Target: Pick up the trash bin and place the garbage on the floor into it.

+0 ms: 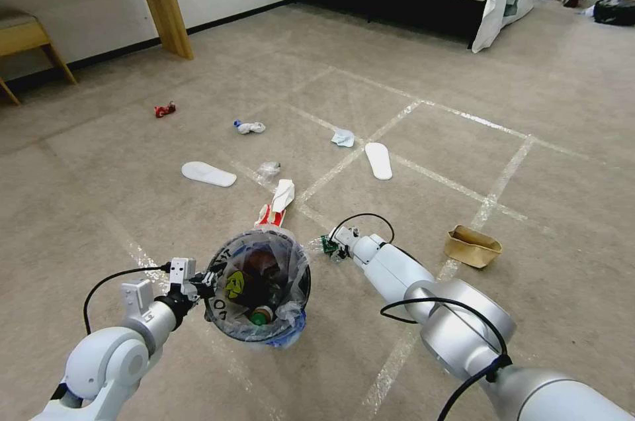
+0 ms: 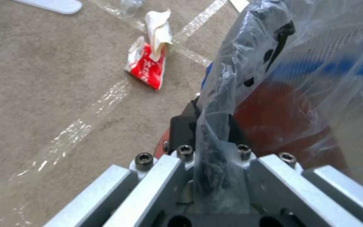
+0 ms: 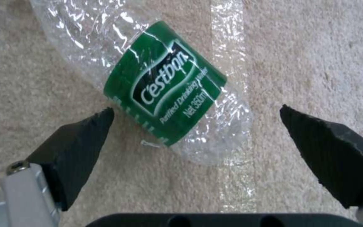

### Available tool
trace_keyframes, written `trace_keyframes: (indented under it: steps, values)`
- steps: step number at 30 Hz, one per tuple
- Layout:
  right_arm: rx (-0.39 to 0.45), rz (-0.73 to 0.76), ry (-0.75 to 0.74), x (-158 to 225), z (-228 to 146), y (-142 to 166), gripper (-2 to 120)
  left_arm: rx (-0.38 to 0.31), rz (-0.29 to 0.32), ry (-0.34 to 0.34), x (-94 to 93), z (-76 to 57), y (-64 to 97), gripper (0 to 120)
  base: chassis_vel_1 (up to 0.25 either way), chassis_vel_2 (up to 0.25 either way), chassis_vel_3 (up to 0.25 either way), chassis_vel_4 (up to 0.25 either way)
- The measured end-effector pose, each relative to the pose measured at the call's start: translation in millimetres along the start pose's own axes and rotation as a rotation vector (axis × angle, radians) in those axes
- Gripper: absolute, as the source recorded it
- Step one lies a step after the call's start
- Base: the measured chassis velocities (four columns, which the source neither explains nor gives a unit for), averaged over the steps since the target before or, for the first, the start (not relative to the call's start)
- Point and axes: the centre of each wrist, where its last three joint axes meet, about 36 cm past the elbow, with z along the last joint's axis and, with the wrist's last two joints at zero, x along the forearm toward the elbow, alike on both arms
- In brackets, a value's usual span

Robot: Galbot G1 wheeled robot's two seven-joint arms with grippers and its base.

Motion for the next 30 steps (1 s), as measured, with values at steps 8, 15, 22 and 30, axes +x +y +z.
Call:
trace_keyframes:
  steps: [8, 15, 22, 30]
  values:
    - [0.001, 0.012, -0.008, 9.9, 27.9, -19.2, 100, 0.008, 0.004, 0.000, 5.8, -3.0, -2.6, 1, 0.000, 0.000, 0.000, 0.000]
    - [-0.029, 0.006, -0.044, 21.2, 25.9, -33.0, 100, 0.017, 0.001, -0.009, 10.0, -8.7, -1.5, 1, 0.000, 0.000, 0.000, 0.000]
    - [-0.191, 0.006, -0.124, 63.5, 26.1, -55.3, 100, 0.032, -0.011, -0.022, 9.7, -15.3, 0.7, 1, 0.000, 0.000, 0.000, 0.000]
    - [-0.355, 0.111, -0.201, 162.8, 90.4, -92.3, 100, 0.029, -0.013, -0.030, 11.8, -21.9, 1.4, 1, 0.000, 0.000, 0.000, 0.000]
